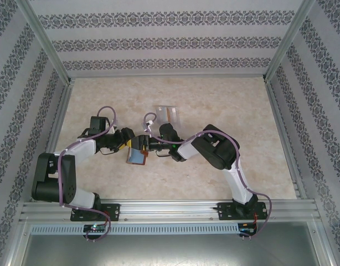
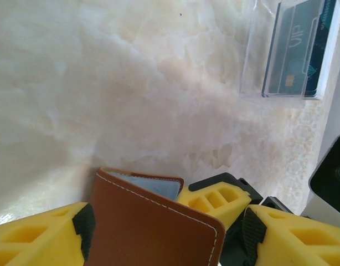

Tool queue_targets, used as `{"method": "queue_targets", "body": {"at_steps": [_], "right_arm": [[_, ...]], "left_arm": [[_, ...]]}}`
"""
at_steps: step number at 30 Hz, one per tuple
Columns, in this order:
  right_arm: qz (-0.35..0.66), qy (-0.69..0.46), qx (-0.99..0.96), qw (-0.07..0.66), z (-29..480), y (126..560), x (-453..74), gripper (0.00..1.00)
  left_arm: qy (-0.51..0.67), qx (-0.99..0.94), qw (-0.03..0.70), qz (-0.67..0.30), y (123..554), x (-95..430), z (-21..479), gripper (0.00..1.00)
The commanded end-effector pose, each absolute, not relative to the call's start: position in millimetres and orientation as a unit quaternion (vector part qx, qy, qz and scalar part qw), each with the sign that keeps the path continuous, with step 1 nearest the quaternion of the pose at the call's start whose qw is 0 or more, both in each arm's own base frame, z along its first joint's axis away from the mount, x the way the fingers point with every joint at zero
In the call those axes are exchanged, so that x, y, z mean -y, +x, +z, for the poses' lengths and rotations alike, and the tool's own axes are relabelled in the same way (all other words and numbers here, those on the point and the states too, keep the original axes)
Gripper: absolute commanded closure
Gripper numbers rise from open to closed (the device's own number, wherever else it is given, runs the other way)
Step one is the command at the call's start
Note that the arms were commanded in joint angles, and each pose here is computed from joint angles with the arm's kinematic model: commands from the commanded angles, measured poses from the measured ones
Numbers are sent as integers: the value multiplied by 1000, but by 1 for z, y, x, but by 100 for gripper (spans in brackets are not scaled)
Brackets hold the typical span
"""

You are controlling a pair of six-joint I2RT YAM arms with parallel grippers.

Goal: Put the credit cards into the card holder

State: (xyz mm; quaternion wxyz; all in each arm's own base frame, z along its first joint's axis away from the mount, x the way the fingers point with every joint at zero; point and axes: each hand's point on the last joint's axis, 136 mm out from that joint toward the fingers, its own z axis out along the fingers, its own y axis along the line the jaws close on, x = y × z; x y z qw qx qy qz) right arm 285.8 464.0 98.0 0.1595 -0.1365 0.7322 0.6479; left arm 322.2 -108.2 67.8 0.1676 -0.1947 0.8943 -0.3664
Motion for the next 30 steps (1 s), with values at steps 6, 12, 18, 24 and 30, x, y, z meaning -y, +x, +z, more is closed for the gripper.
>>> {"method": "queue_targets", "body": {"at_steps": [6, 12, 18, 24, 30], "right_arm": [[698, -158, -659, 232, 166, 291, -481, 16], [696, -162, -659, 233, 167, 290, -484, 16], [691, -162, -665, 233, 162, 290, -484, 17], [674, -159, -681, 240, 158, 292, -471, 19], [620, -117, -739, 234, 139, 299, -429, 22]], "left_arm": [[-189, -935, 89, -286, 283, 101, 32, 35], [-186, -944, 74, -262, 280, 98, 23, 44], [-185, -943, 94, -260, 284, 96, 32, 74], [-180, -937, 102, -281, 288, 102, 39, 87], [-207, -908, 108, -348, 294, 118, 41, 87]]}}
